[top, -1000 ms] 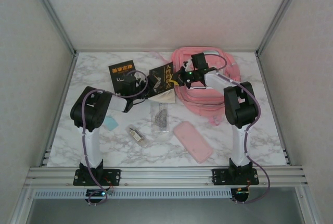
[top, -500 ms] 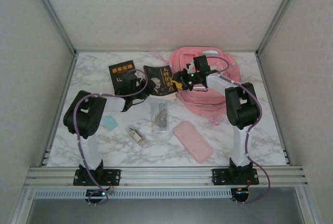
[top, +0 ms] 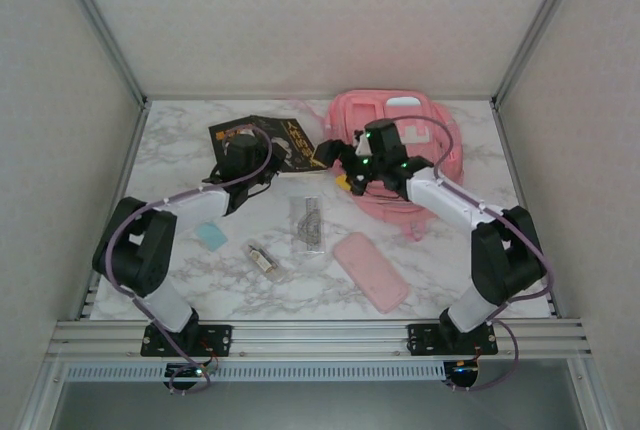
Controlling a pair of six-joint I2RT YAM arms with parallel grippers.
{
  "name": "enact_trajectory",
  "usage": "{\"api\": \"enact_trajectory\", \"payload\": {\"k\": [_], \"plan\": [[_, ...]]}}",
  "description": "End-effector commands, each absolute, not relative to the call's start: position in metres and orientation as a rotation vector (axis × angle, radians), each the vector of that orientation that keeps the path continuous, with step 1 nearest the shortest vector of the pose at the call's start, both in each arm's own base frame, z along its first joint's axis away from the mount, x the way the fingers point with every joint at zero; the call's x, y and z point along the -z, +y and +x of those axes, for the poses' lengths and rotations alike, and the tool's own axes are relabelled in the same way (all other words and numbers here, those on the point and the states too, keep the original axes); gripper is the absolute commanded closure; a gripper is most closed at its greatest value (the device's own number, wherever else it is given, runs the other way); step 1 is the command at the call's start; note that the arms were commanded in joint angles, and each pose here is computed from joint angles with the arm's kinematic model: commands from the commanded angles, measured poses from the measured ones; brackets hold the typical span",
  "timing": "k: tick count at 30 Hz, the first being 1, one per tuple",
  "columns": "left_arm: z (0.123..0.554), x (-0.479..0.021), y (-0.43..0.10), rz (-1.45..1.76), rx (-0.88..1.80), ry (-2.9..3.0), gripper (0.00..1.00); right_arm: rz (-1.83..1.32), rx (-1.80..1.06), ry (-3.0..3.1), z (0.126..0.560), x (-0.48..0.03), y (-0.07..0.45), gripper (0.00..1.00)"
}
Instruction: Pack the student bag
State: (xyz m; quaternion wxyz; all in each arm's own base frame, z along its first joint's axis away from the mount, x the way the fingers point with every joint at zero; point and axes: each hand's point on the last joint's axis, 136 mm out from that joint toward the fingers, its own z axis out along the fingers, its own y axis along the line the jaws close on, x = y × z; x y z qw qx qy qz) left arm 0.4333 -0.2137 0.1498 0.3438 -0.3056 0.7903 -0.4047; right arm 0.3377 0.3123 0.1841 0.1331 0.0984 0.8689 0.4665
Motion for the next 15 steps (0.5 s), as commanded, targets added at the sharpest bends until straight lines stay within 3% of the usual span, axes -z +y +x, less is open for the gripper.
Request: {"api": "enact_trajectory", "payload": {"k": [1,8,15], "plan": [[0.430,-0.204,-0.209,-0.840,1.081,1.846,1.00,0.460,-1.446,2.454,0.330,-0.184,0.329,0.01],[0.404,-0.225,-0.205,-0.920,1.107,1.746,1.00,0.589,-1.651,2.236,0.334,-0.213,0.355,0.01],[0.384,-0.218,-0.200,-1.007,1.177,1.711,1.00,0.687,-1.808,2.120,0.354,-0.204,0.374,0.04]]}}
